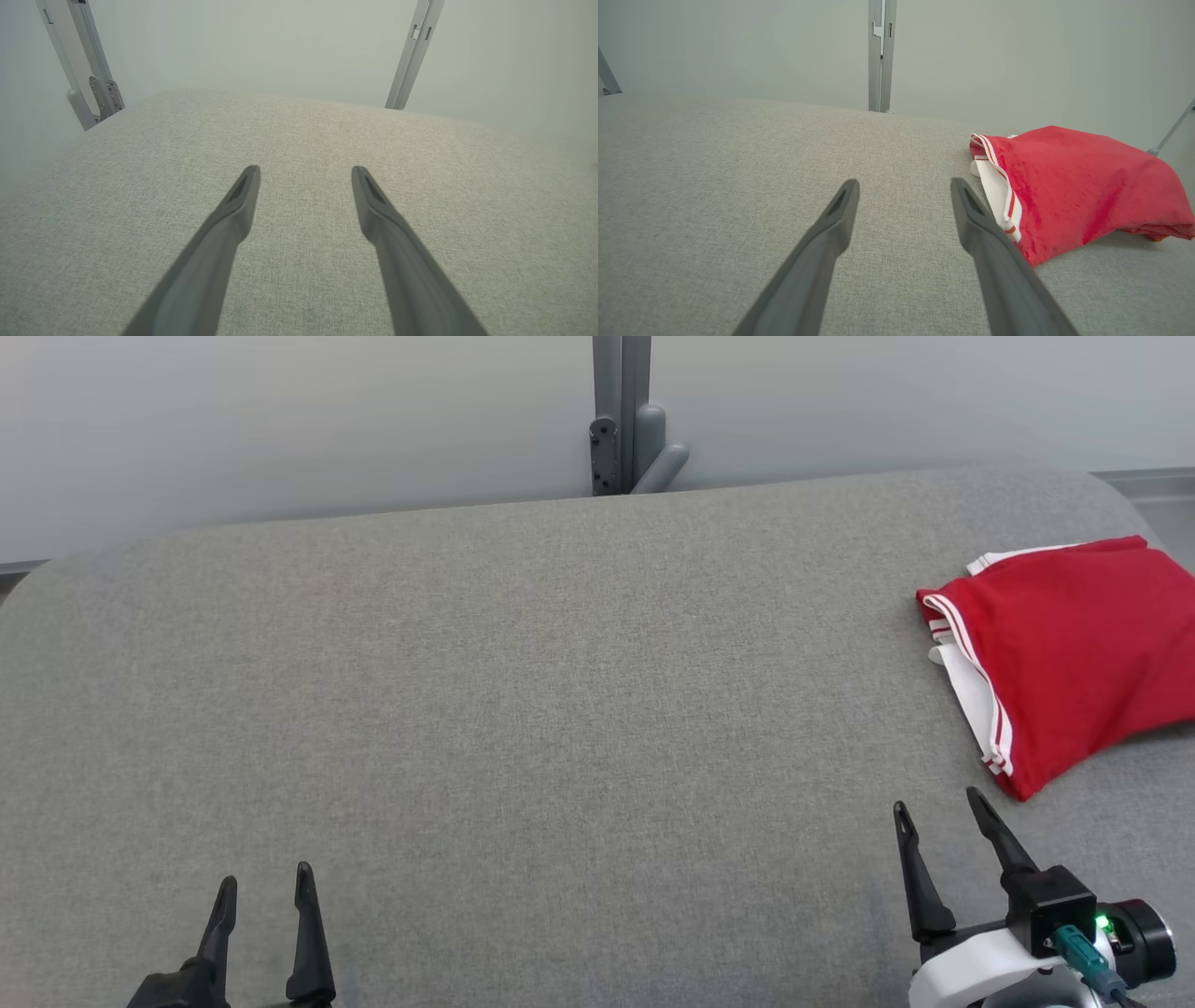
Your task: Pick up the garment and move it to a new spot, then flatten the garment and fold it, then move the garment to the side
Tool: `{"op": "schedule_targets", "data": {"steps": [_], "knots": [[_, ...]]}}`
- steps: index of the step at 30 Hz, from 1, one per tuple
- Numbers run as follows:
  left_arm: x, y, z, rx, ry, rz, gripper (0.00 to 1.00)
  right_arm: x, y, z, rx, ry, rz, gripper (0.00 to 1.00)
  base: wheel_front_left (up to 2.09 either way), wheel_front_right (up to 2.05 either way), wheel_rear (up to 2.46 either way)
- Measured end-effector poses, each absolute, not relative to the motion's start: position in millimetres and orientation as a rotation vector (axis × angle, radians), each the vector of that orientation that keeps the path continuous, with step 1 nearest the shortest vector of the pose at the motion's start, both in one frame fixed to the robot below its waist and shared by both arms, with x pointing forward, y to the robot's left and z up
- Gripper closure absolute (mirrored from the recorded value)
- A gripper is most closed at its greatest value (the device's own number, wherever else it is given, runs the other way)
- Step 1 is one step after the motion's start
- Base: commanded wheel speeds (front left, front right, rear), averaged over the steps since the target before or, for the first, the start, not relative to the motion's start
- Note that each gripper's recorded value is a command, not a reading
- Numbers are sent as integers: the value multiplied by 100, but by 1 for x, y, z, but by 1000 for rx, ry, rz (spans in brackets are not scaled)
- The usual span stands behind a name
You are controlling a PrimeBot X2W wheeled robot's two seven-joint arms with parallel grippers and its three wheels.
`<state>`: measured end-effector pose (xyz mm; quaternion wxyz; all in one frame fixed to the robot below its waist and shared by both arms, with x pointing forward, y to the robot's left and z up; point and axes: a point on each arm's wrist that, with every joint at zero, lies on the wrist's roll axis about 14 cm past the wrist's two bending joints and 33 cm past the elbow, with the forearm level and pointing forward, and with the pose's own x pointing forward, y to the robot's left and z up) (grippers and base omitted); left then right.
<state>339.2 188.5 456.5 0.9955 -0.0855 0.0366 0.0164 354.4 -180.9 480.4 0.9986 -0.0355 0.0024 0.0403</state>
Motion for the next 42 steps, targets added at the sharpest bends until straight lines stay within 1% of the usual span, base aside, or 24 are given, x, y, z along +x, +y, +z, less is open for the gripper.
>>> {"op": "schedule_targets", "data": {"steps": [6,12,29,42], "knots": [[330,197,464,-191,44,69,0,353,-154,489,-68,-26,161,0,0,0,0],[324,201,465,-194,41,91,0,361,-143,491,-53,-33,192,0,0,0,0],[320,192,459,-235,58,38,0,368,-163,482,-10,-3,124,0,0,0,0],[319,193,459,-232,57,35,0,367,-163,478,-15,11,126,0,0,0,0]]}}
